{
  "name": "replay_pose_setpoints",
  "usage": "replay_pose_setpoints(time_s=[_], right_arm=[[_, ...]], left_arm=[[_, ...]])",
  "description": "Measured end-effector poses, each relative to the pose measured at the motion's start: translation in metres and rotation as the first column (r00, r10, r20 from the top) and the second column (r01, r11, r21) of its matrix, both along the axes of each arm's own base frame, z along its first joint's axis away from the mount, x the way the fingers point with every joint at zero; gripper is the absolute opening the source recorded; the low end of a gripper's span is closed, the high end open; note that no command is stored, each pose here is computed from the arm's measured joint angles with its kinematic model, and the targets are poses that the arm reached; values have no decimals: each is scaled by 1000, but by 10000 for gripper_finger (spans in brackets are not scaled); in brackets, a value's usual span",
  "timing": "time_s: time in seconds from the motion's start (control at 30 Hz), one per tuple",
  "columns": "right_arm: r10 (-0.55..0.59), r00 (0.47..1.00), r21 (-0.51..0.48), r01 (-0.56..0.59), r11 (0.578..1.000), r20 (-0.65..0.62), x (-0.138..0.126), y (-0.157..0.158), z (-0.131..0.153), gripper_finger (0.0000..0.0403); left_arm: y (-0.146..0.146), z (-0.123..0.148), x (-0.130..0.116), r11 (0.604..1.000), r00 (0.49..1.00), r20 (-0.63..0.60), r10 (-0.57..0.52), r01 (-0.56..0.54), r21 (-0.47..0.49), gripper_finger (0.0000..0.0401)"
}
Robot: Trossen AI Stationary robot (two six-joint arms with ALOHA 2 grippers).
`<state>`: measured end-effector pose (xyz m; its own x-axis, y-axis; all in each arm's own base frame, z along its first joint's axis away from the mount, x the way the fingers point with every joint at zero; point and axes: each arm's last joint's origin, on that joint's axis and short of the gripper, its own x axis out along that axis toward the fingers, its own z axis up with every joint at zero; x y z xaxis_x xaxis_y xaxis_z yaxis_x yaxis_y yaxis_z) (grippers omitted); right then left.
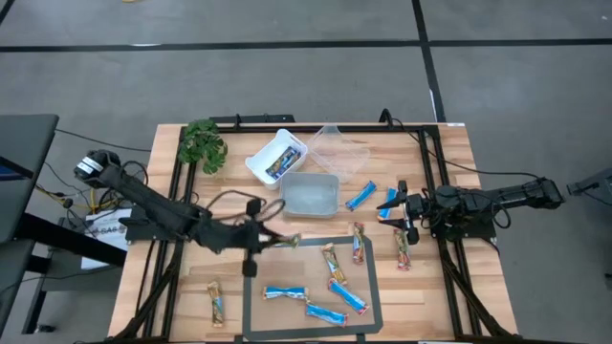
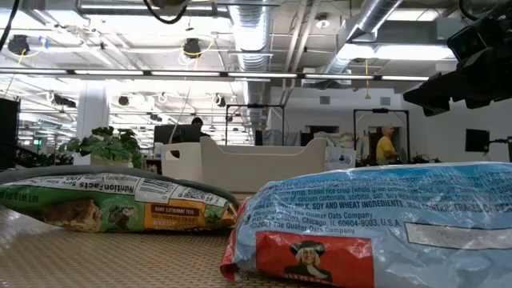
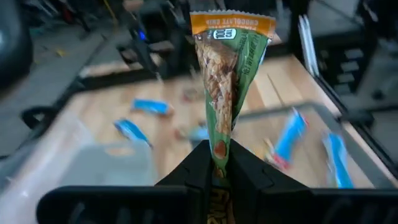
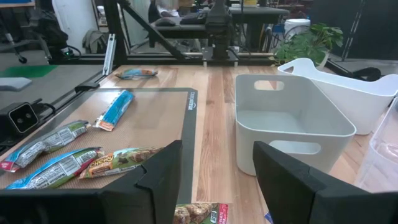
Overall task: Pick and place Granola Bars by type
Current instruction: Put the yellow granola bar into the gray bin
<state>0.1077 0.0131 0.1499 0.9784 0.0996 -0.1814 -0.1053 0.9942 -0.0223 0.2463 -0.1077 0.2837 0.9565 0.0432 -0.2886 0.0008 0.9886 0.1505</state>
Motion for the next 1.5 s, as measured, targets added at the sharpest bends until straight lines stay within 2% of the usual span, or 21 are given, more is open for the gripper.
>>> replay_pose_setpoints(time_s=[0.17,0.37,0.63,0.9,1.13,1.33,1.5], right_arm=[[0,1000,0,0,1000,0,0,0,0,191],[0,1000,0,0,1000,0,0,0,0,191],[0,1000,0,0,1000,0,0,0,0,191],[0,1000,0,0,1000,1,0,0,0,191],[0,1000,0,0,1000,0,0,0,0,191],[0,1000,0,0,1000,0,0,0,0,191],[0,1000,0,0,1000,0,0,0,0,191]], left_arm=[[22,9,7,997,995,63,76,-77,7,31],[46,10,14,987,985,75,155,-158,37,35],[101,5,26,946,947,48,318,-320,53,36],[154,-13,56,937,934,-114,338,-322,138,36],[173,-25,95,952,904,-319,286,-229,203,36],[179,-41,122,958,829,-486,275,-195,210,36],[176,-60,130,967,773,-581,255,-184,178,36]])
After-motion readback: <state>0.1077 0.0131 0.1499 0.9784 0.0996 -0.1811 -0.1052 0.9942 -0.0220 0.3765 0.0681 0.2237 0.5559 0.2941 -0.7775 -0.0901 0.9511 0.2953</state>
